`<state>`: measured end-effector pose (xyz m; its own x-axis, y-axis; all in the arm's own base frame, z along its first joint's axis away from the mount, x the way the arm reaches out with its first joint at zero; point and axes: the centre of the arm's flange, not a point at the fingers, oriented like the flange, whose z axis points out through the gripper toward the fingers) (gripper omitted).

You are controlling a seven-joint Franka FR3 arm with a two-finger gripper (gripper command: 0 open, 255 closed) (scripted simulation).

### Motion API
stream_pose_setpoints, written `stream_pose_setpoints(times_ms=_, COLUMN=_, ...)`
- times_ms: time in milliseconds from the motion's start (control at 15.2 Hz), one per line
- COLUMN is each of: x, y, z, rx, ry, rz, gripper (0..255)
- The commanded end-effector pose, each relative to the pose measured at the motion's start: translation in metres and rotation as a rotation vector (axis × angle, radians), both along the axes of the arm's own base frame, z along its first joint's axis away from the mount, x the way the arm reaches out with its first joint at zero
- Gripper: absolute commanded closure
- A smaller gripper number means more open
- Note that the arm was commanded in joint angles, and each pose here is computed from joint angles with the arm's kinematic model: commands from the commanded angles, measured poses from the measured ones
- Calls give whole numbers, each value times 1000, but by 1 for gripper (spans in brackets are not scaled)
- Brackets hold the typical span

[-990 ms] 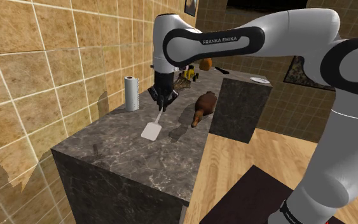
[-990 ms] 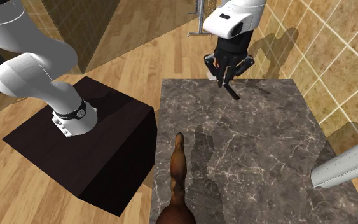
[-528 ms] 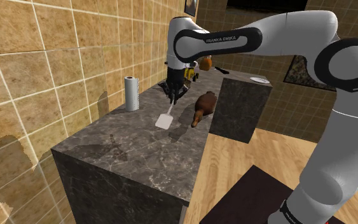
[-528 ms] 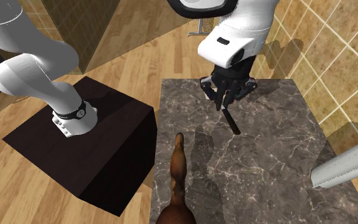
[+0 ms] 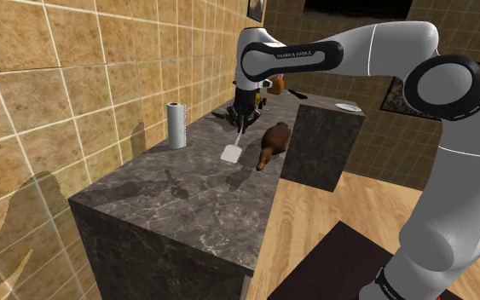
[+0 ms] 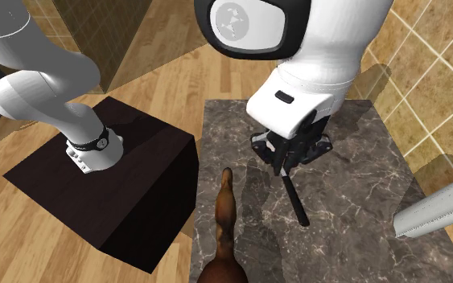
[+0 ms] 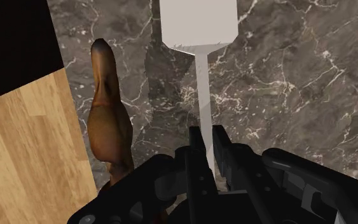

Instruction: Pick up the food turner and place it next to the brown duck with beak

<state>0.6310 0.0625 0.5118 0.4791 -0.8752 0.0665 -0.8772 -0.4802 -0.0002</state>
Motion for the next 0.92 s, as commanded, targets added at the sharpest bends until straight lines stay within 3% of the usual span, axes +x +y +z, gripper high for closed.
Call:
stream_pose_setpoints(times_ms=0, x=-1, y=-2, z=-10, rx=0, ry=0, rz=1, gripper=255)
stream_pose_setpoints(times_ms=858, x=-1, y=-2, z=-78, rx=0, ry=0, rz=1, gripper=255)
